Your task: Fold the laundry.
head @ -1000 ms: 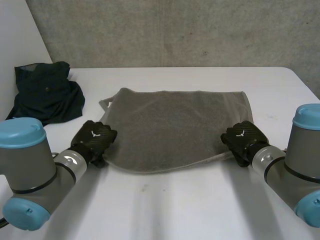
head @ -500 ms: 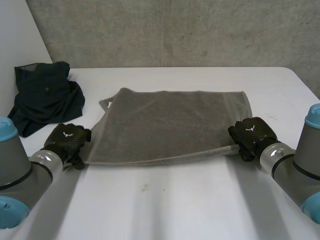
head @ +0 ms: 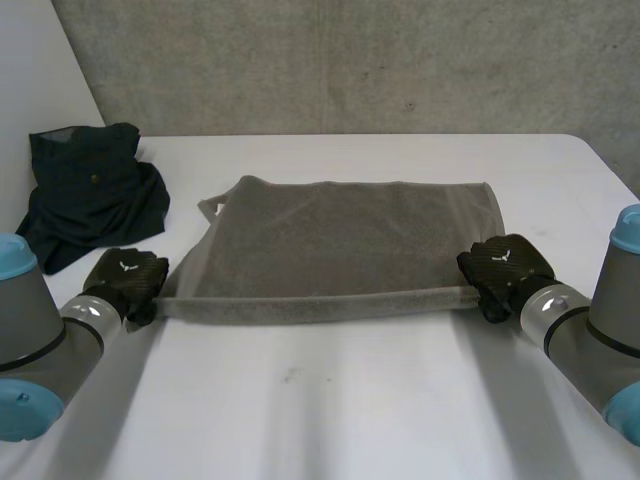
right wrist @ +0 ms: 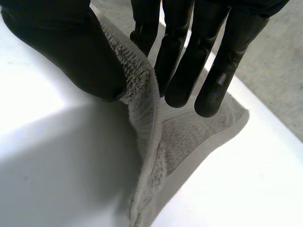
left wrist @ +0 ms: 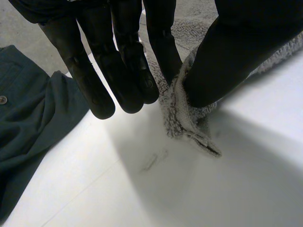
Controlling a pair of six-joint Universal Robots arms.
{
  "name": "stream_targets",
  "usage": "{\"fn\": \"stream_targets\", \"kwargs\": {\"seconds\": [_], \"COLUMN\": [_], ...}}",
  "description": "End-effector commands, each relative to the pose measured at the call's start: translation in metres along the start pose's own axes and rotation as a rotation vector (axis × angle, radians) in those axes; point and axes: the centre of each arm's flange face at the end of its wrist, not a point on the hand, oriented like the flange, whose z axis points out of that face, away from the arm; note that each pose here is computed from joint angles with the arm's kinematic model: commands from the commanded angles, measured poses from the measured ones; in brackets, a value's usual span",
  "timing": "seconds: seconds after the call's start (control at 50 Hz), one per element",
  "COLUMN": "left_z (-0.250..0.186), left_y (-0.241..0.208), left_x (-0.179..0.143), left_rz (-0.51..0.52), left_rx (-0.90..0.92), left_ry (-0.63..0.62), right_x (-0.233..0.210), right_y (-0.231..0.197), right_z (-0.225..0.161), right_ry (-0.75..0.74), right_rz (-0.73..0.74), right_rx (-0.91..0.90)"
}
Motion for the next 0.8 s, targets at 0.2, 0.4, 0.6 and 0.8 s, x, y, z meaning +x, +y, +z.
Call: {"fn": "stream_targets", "kwargs": {"seconds": [0.2, 0.4, 0.6, 0.8], "left_z": [-0.015, -0.026, -0.029, -0.029], "left_y": [-0.031, -0.050, -0.060, -0.065], "left_x": [-0.013, -0.020, -0.021, -0.018], "left_rz": [0.001, 0.009, 0.016, 0.021], "left_rx": [0.091, 0.142, 0.174, 0.193], "left_ry": [-0.046, -0.070, -0.076, -0.069], "right_x": [0.047, 0.056, 0.046, 0.039], "right_y": [-0.015, 0.002, 0.036, 0.053], "right_z": [-0.017, -0.022, -0.020, -0.004], "right_ry": [-0.073, -0.060, 0.007, 0.018], "right_rz": [0.132, 0.187, 0.442, 0.581], "right_rx": [-0.077, -0.141, -0.117, -0.084]}}
